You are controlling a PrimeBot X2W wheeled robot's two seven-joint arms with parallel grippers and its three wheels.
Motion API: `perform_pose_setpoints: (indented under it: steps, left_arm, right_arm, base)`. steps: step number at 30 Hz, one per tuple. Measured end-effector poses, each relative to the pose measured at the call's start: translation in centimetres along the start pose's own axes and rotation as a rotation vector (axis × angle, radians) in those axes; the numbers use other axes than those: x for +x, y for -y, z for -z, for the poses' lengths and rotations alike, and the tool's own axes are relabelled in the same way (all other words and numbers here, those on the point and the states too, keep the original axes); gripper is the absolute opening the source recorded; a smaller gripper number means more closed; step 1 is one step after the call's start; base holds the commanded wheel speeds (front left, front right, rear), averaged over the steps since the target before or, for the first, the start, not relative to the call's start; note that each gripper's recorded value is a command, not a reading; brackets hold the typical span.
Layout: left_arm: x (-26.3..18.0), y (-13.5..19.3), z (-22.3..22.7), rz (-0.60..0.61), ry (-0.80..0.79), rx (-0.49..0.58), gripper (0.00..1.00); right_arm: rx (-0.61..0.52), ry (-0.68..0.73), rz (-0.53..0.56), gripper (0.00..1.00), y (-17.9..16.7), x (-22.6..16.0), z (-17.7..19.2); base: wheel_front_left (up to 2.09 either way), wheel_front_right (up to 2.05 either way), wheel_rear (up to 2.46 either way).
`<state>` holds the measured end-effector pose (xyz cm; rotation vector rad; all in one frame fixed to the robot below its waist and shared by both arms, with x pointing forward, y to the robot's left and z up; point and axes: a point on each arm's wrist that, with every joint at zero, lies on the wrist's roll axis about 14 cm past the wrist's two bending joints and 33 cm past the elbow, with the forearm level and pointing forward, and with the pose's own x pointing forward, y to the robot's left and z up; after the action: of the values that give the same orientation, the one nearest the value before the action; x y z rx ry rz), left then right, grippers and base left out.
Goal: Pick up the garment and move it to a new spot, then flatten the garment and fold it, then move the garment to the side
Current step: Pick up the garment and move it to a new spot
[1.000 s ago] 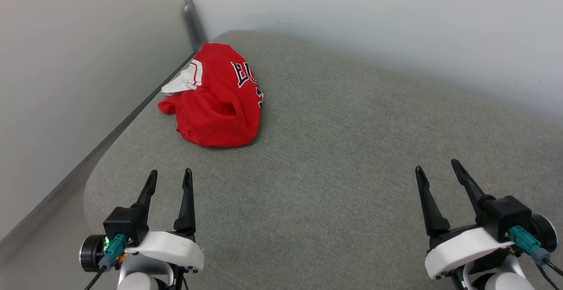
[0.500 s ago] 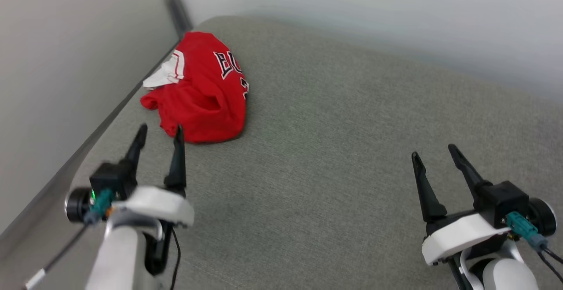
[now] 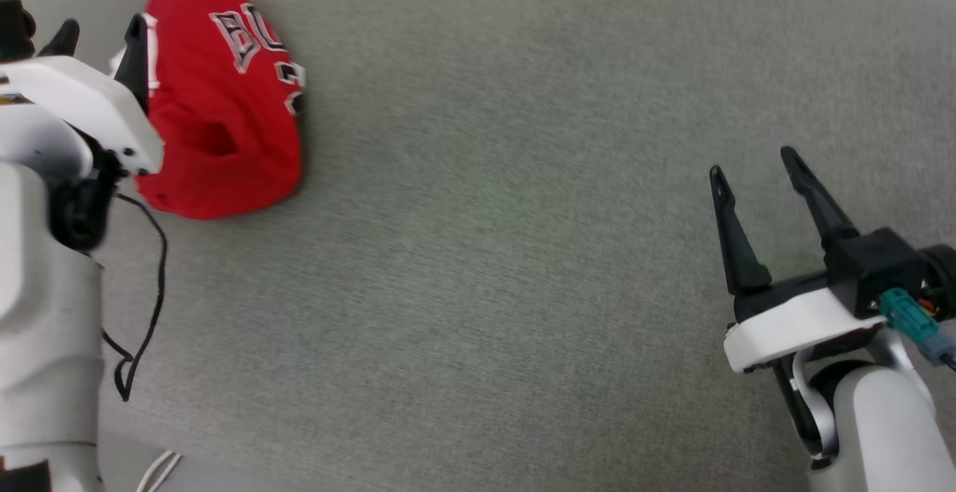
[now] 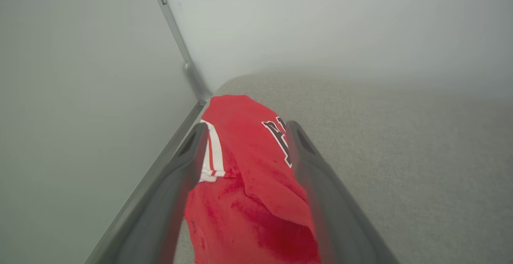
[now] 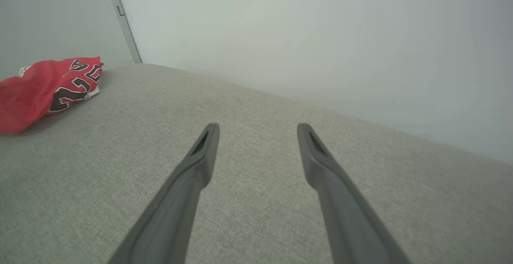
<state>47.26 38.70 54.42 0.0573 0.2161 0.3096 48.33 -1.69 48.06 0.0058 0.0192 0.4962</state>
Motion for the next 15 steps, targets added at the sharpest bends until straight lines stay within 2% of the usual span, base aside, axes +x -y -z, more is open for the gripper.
perform_pose_setpoints:
  steps: [5,10,15]
  left_arm:
    - [3.3,0.7,6.9,0.024,-0.344,-0.011,1.00]
    - [3.6,0.7,13.9,0.025,-0.654,-0.064,1.00]
    - [3.4,0.9,17.9,0.009,-0.820,-0.138,1.00]
  right_arm:
    - [0.015,-0.043,0.049,1.00,2.3,0.5,2.8]
    - [0.018,-0.085,0.087,1.00,4.1,0.6,5.4]
    - [0.016,-0.115,0.121,1.00,5.6,0.2,6.9]
  base:
    - [0.00,0.00,0.00]
    - [0.00,0.00,0.00]
    - [0.00,0.00,0.00]
